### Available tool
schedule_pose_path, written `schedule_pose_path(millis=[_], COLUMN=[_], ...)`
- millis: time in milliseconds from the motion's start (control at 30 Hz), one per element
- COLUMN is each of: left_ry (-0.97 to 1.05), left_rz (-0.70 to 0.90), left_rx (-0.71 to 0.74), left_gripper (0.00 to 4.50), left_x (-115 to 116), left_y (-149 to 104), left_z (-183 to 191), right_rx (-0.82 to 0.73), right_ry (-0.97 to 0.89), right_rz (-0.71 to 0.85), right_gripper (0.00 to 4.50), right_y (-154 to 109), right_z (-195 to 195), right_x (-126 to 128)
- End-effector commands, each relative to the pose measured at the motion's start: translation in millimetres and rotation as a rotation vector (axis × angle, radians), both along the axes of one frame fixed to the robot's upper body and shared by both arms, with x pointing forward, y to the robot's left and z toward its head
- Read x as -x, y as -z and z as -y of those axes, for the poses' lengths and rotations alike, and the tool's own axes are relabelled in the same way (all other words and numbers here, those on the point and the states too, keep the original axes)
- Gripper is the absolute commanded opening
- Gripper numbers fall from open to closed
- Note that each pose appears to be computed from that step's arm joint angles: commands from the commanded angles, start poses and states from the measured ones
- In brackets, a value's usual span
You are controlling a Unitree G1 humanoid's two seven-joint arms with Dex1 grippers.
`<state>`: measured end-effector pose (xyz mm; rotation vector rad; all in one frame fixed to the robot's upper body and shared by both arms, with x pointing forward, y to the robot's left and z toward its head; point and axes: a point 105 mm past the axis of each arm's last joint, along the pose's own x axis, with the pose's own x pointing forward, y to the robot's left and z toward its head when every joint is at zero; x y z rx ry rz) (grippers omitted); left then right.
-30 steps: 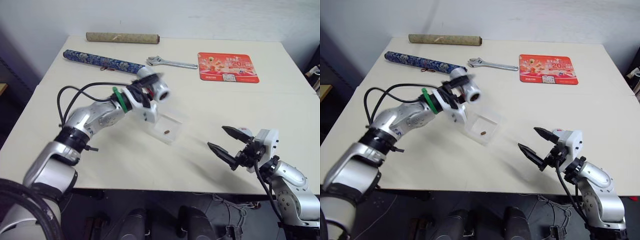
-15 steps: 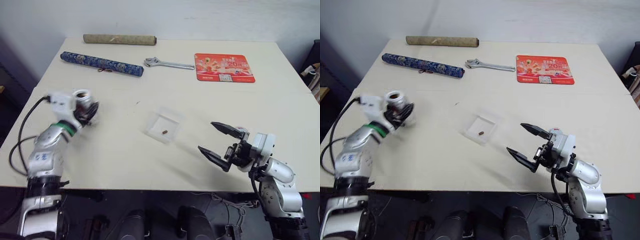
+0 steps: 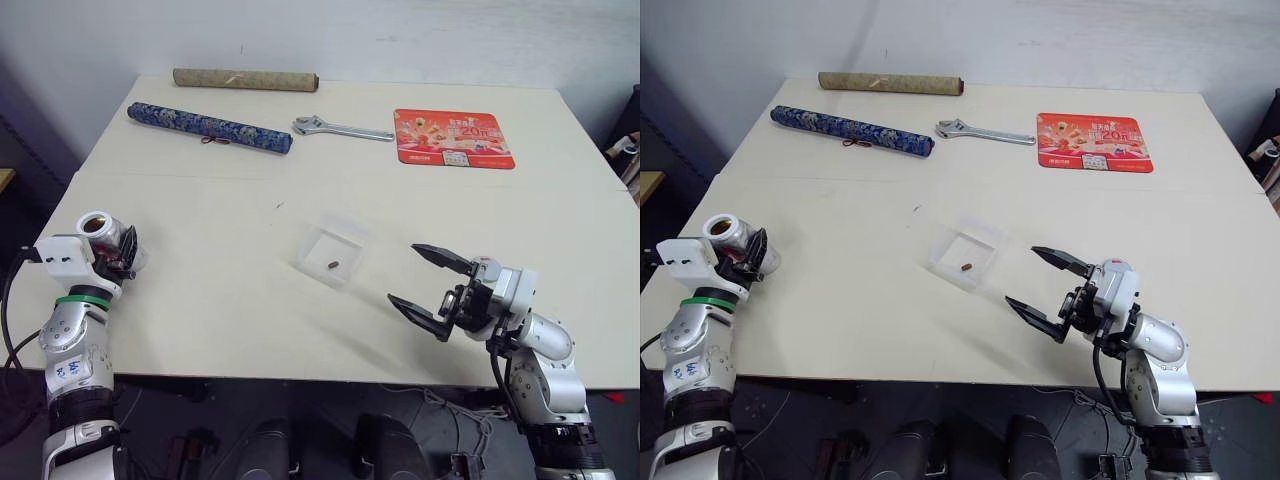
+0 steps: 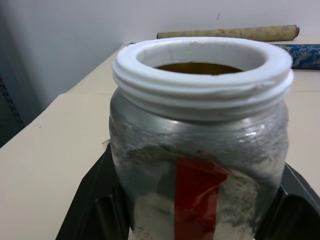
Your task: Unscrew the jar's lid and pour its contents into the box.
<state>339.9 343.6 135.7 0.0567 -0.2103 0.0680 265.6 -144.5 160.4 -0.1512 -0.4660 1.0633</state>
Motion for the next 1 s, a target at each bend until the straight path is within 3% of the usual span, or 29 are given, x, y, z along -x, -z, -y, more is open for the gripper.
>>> schedule_pose_path(millis=[33, 133, 500, 767, 900, 1000], left_ry=[0.034, 0.049, 0.079, 0.472, 0.552, 0.514], left_rz=[0.011, 0.009, -0.196, -0.382, -0.466, -0.472], left_rx=[0.015, 0.005, -0.108, -0.516, -0.586, -0.598], left_gripper=[3.54, 4.47, 4.47, 4.47, 4.47, 4.47], left_x=[5, 15, 89, 145, 166, 168], left_y=[-4, -9, 13, 6, 10, 9], left_z=[2, 1, -28, 18, 20, 10], right_rx=[0.002, 0.011, 0.088, 0.307, 0.418, 0.442], right_ry=[0.004, 0.013, 0.195, 0.148, 0.129, 0.136], right_rz=[0.029, 0.008, -0.118, -0.159, -0.182, -0.177], right_gripper=[4.5, 4.5, 4.5, 4.5, 4.5, 4.5], right_y=[-8, -7, 8, 4, 7, 9], right_z=[5, 11, 68, 106, 123, 129], right_x=[2, 7, 35, 62, 68, 66])
